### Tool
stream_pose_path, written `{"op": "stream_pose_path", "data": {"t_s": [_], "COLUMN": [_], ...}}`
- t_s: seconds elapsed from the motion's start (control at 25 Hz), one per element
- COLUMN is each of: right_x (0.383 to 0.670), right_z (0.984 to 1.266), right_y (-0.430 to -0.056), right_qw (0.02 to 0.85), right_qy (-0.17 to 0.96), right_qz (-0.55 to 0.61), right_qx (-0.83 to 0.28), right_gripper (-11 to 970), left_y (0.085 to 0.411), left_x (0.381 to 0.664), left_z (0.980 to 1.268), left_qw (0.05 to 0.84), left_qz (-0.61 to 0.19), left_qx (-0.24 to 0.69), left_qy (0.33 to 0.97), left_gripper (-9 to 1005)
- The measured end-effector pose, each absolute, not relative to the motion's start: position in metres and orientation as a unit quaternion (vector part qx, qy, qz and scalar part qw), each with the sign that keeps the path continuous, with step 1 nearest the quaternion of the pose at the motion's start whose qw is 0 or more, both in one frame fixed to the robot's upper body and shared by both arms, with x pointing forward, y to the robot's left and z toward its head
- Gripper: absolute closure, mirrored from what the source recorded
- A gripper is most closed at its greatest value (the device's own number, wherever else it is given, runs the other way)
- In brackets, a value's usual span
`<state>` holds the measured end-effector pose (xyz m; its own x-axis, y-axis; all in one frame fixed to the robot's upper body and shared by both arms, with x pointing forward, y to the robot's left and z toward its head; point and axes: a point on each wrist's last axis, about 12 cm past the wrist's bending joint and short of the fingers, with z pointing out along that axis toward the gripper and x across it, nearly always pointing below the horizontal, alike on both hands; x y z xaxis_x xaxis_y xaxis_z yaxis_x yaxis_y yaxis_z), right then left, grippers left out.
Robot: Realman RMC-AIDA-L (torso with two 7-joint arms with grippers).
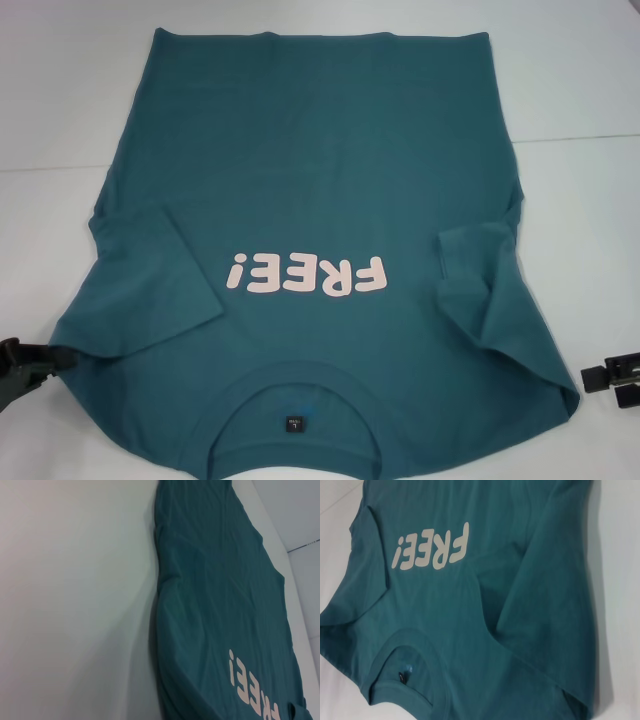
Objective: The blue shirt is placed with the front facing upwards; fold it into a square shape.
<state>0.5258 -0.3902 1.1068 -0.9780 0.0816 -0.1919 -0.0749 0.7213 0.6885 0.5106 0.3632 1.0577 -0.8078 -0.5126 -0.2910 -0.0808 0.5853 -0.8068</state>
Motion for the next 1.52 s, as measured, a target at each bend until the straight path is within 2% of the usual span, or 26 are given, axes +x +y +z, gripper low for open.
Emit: {"op": "stream_pose_path", "data": {"t_s": [0.6, 1.52], "right_x": [0.539, 0.548], "right_z": [1.091, 1.084], "right_y": [-0.369, -0.354], "right_qw": [0.1, 0.092], "right_qy": [0.926, 0.938], "right_qz": [0.362, 0.334], "right_qx": [0.027, 0.021], "right_gripper": [47, 48], "left_y": [0.364, 0.369], "left_x": [0.508, 0.504], "left_z": [1.056, 1.054], "left_qw": [0.261, 0.266], "left_qz": [-0.419, -0.417], "left_qx": [-0.178, -0.189], "left_qy": [0.851, 0.848], "left_gripper": [971, 971]}}
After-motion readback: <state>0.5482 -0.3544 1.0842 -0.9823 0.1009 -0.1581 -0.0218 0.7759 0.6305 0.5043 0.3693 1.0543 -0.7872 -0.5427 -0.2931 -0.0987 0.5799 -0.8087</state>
